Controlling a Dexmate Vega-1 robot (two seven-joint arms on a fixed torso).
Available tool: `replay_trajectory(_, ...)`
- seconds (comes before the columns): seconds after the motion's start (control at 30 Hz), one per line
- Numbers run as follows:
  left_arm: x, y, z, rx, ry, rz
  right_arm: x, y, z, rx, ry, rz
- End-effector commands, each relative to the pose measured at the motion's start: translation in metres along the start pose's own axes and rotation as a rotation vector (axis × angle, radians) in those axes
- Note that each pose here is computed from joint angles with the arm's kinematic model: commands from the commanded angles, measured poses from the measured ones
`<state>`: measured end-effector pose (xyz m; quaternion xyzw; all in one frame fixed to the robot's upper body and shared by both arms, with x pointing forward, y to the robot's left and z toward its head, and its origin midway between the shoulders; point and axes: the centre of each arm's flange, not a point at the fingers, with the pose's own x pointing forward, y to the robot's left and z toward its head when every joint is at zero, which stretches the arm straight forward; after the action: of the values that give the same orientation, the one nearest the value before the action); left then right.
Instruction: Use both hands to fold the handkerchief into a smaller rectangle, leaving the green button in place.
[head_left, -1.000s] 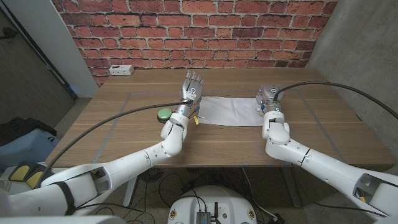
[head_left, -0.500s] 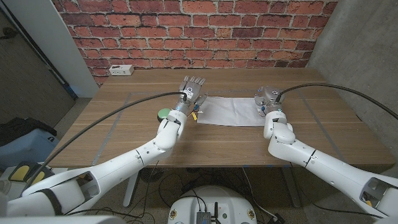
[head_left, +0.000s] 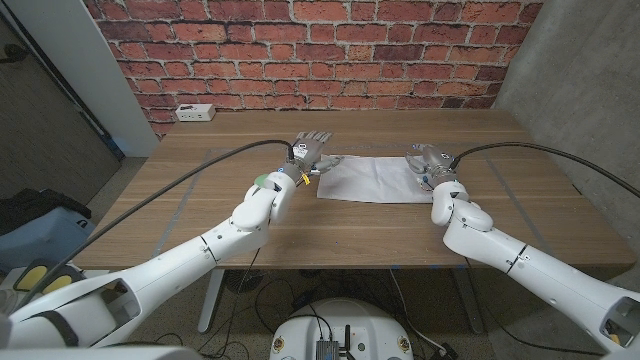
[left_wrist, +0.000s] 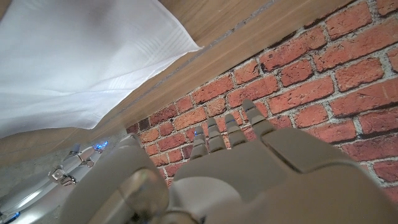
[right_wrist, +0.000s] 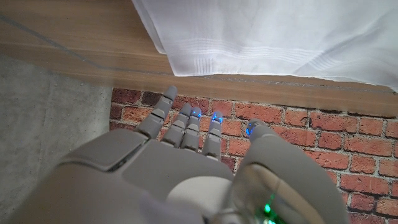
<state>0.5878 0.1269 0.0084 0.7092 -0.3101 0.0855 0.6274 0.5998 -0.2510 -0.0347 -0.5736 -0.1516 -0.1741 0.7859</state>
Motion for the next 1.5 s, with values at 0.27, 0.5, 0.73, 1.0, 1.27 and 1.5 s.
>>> replay_trajectory(0.27,-0.015,0.005,0.001,-0.043,-0.157,-0.246,-0.011,0.012,0.000,0.071,-0.072,0.225)
replay_trajectory(0.5,-0.019,0.002,-0.001,-0.031,-0.198,-0.330,-0.015,0.014,0.007,0.022,-0.076,0.229)
replay_trajectory(0.73,-0.025,0.003,0.000,0.019,-0.221,-0.345,-0.019,0.019,0.010,0.015,-0.077,0.240)
replay_trajectory(1.0,-0.030,0.004,0.003,0.093,-0.224,-0.326,-0.020,0.020,0.013,0.007,-0.078,0.246)
replay_trajectory(1.27,-0.032,0.002,0.008,0.168,-0.218,-0.319,-0.021,0.020,0.014,0.002,-0.079,0.249)
replay_trajectory(1.5,-0.030,0.000,0.008,0.195,-0.207,-0.312,-0.020,0.020,0.014,-0.003,-0.076,0.251)
